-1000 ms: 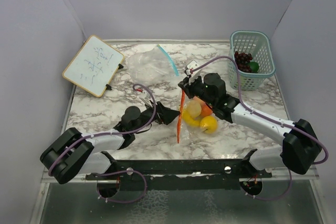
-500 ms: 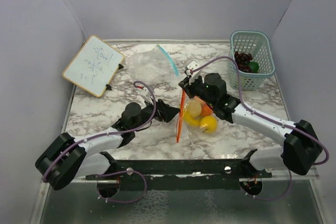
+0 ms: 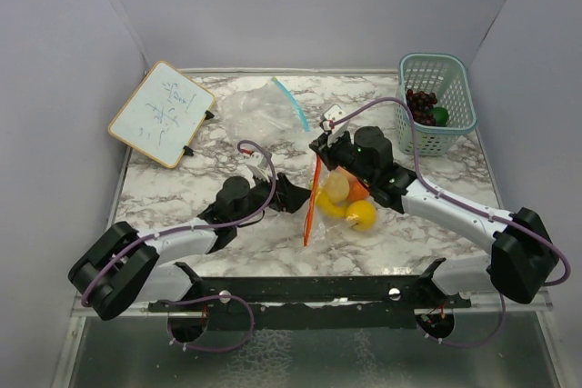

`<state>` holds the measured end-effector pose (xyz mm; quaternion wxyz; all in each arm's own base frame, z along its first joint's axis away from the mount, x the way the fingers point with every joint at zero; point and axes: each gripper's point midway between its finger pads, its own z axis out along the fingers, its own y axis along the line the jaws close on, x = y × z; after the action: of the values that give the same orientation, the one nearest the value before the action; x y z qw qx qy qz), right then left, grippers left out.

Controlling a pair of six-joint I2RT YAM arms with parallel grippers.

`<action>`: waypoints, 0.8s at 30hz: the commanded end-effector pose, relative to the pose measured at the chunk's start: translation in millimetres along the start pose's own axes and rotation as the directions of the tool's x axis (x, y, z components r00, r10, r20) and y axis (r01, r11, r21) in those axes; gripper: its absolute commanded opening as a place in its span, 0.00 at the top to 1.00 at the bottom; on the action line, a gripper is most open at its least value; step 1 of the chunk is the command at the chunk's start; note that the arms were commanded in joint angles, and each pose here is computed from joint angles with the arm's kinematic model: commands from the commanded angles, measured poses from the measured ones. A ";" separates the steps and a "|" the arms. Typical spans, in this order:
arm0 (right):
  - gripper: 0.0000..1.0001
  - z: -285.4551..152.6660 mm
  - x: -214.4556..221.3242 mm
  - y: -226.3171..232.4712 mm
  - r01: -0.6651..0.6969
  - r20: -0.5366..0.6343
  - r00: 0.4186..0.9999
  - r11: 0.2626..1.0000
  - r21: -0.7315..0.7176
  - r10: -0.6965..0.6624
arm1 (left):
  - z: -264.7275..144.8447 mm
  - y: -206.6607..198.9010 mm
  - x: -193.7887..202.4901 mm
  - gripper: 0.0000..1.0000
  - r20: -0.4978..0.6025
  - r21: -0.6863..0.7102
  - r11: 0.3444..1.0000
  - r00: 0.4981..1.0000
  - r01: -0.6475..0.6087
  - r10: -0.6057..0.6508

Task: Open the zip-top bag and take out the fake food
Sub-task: Open the zipper of the food storage bag at the center of the board.

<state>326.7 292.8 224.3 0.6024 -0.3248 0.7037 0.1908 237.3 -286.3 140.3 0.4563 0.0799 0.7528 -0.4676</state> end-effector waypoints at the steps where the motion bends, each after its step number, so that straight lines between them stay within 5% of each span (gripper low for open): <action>1: 0.98 -2.2 -16.5 -3.7 0.009 0.046 0.999 1.000 0.014 -0.010 | 7.2 -18.7 -6.9 0.20 0.008 0.074 0.997 1.000 -0.016 0.016; 17: 0.98 2.8 2.7 -0.7 -0.010 0.011 1.000 1.000 0.001 0.010 | 19.1 -29.0 0.0 0.22 -0.028 0.091 0.996 0.999 -0.024 0.026; 24: 0.98 -4.5 2.2 2.6 -0.024 0.021 0.999 1.000 -0.015 0.024 | 37.7 -22.9 -9.3 0.39 -0.014 0.042 0.998 0.998 -0.054 0.054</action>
<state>326.1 293.1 214.4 0.5947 -0.3257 0.7096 0.1918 238.0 -317.8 142.2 0.4344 0.1103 0.7534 -0.4812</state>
